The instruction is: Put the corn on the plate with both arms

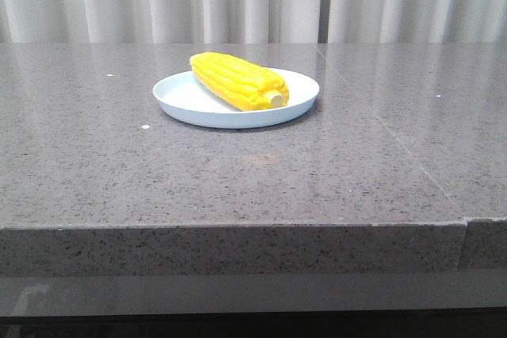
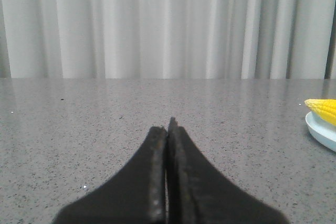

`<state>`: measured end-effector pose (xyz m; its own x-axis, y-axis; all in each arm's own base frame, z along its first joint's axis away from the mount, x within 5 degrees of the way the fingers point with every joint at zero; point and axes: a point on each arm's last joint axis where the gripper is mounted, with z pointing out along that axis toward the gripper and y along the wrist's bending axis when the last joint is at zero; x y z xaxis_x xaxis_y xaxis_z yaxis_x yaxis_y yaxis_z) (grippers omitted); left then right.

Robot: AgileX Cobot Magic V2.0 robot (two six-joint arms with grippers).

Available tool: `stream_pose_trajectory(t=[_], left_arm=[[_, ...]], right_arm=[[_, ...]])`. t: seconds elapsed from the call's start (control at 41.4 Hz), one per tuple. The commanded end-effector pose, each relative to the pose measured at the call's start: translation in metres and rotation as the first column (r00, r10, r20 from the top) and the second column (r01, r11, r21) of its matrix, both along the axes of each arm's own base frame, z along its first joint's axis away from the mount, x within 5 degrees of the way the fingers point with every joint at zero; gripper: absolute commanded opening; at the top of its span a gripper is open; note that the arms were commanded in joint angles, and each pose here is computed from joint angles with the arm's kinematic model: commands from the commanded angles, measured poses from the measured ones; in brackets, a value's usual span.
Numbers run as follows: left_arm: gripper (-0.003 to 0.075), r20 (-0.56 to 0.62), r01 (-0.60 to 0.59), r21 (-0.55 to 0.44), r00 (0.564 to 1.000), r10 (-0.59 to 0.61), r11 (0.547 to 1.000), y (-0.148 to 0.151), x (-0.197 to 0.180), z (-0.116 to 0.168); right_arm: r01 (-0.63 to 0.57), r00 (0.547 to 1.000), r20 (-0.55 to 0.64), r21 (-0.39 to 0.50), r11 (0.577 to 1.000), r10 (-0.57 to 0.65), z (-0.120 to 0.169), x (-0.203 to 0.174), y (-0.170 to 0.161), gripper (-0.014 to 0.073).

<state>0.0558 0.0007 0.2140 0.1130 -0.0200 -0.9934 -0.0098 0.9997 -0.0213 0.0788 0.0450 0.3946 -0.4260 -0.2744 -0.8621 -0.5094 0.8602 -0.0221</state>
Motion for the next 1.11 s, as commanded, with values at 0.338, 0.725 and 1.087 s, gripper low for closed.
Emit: stream_pose_trajectory(t=[0.338, 0.725, 1.087], left_arm=[[-0.0020, 0.097, -0.003, 0.014, 0.995, 0.001, 1.000, 0.000, -0.003, 0.007], [-0.0020, 0.097, -0.003, 0.014, 0.995, 0.001, 1.000, 0.000, -0.003, 0.007], [-0.0020, 0.097, -0.003, 0.014, 0.995, 0.001, 1.000, 0.000, -0.003, 0.007]], right_arm=[[0.005, 0.997, 0.082, 0.031, 1.000, -0.007, 0.012, 0.002, 0.000, -0.0068], [0.005, 0.997, 0.082, 0.031, 1.000, -0.007, 0.012, 0.002, 0.000, -0.0068], [0.180, 0.930, 0.299, 0.141, 0.973, -0.216, -0.028, -0.012, -0.024, -0.0068]])
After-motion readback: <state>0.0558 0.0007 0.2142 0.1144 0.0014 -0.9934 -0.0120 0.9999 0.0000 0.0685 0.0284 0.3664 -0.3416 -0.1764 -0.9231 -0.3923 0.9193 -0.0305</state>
